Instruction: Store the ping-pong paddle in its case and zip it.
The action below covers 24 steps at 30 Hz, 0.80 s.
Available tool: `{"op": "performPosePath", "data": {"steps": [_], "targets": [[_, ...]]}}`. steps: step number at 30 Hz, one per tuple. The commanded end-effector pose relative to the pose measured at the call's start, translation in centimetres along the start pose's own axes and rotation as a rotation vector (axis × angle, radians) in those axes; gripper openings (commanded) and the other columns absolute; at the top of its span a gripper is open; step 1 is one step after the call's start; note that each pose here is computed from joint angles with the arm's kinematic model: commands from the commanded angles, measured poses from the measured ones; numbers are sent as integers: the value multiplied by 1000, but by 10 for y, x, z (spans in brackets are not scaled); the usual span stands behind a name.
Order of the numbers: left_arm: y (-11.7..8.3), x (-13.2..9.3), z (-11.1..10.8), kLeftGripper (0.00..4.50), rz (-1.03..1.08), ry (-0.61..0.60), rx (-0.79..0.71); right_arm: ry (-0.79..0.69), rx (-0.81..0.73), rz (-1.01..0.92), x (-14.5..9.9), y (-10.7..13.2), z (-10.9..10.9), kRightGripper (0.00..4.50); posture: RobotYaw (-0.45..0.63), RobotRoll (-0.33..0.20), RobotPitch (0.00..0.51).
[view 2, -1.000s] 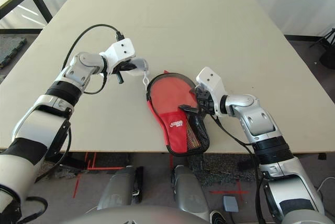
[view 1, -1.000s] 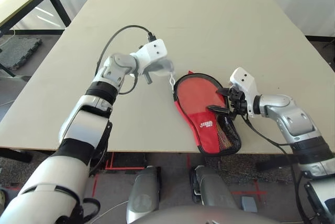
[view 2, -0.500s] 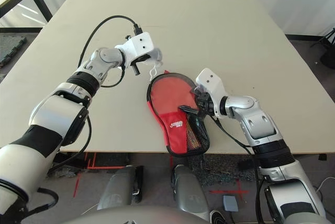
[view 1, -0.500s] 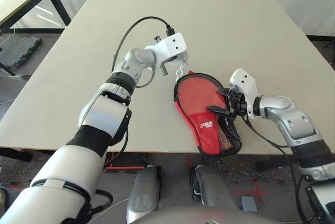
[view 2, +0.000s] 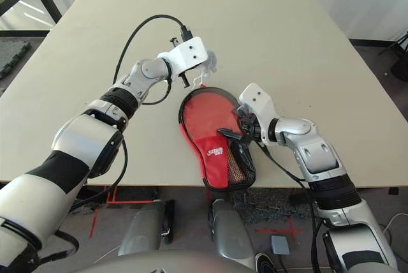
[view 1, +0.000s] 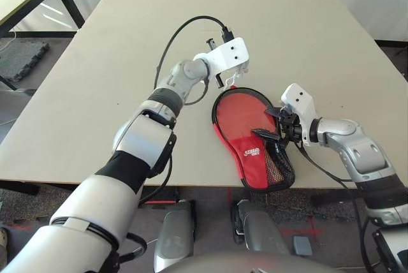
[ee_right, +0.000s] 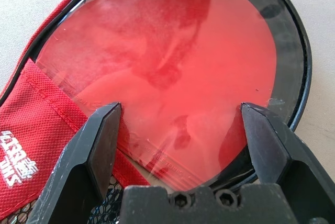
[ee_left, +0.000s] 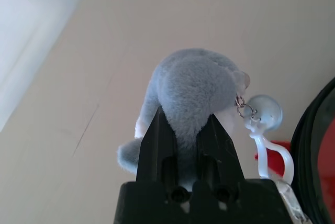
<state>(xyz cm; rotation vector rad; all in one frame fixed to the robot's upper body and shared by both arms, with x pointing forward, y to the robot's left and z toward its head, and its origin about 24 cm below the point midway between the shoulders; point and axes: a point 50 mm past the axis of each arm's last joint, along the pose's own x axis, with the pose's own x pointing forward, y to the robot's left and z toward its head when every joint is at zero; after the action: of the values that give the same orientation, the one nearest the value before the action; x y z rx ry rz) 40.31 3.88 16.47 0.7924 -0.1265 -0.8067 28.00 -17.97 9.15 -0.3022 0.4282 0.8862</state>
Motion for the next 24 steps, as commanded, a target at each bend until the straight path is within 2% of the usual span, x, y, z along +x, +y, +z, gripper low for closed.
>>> {"op": "performPosePath", "data": {"steps": [1, 5, 9, 14, 17, 21, 24], "targets": [[7, 7, 32, 145, 24, -130, 41, 133, 98, 67, 11, 18, -33, 4500, 22, 0, 163], [-10, 10, 27, 145, -66, -122, 29, 131, 99, 68, 12, 19, -31, 4500, 23, 0, 160], [-10, 8, 25, 1495, -70, -137, 14, 131, 97, 69, 12, 18, -31, 4500, 35, 0, 155], [10, -2, 22, 3466, -45, -158, -44, 131, 93, 72, 14, 16, -29, 4500, 49, 0, 152], [22, -10, 18, 4480, -29, -164, -76, 131, 91, 77, 16, 15, -30, 4500, 66, 0, 150], [37, -23, 9, 4480, -1, -157, -69, 129, 89, 86, 19, 16, -29, 4500, 79, 0, 148], [40, -30, 1, 4480, -25, -141, -60, 128, 88, 88, 21, 15, -29, 4500, 82, 0, 146]]}}
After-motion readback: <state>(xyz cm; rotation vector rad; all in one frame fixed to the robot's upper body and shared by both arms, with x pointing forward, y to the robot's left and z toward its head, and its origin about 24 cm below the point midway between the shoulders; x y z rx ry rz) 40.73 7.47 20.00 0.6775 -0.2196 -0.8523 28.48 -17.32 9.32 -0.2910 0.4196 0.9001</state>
